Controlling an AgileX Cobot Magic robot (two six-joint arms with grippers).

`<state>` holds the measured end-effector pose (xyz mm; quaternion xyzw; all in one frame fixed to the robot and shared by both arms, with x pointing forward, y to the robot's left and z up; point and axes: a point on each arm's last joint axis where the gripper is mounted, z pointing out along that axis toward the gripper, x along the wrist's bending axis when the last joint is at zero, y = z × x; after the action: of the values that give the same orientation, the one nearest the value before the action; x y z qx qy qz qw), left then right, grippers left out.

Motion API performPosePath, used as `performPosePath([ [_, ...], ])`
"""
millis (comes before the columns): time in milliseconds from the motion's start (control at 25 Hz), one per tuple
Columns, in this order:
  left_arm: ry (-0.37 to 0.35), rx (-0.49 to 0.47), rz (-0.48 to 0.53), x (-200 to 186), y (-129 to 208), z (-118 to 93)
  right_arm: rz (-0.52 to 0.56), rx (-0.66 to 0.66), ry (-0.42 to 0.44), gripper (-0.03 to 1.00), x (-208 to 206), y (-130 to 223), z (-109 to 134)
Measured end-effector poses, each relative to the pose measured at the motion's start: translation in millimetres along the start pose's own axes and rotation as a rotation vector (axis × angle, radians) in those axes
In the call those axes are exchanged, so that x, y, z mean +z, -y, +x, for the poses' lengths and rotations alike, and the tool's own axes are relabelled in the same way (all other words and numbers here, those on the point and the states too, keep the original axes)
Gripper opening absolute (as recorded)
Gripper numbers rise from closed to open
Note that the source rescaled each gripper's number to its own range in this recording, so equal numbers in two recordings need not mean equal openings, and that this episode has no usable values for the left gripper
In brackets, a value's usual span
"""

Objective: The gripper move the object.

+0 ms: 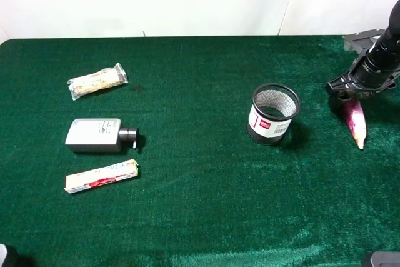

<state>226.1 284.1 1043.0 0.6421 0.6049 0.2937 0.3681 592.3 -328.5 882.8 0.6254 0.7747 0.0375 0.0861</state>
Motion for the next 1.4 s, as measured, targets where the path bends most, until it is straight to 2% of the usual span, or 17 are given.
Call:
performPosePath([
  [80,0.000,0.000,0.000,0,0,0,0.001,0.001,-0.001,0.88,0,0,0],
  [400,0.000,0.000,0.000,0,0,0,-0.055,0.038,0.015,0.98,-21,-3,-2],
  [840,0.000,0.000,0.000,0,0,0,-0.222,0.150,0.088,1.00,-129,9,-6],
  [1120,0.000,0.000,0.000,0,0,0,-0.284,0.196,0.053,1.00,-203,54,9],
  [1400,0.000,0.000,0.000,0,0,0,-0.239,0.210,0.019,1.00,-244,130,32],
])
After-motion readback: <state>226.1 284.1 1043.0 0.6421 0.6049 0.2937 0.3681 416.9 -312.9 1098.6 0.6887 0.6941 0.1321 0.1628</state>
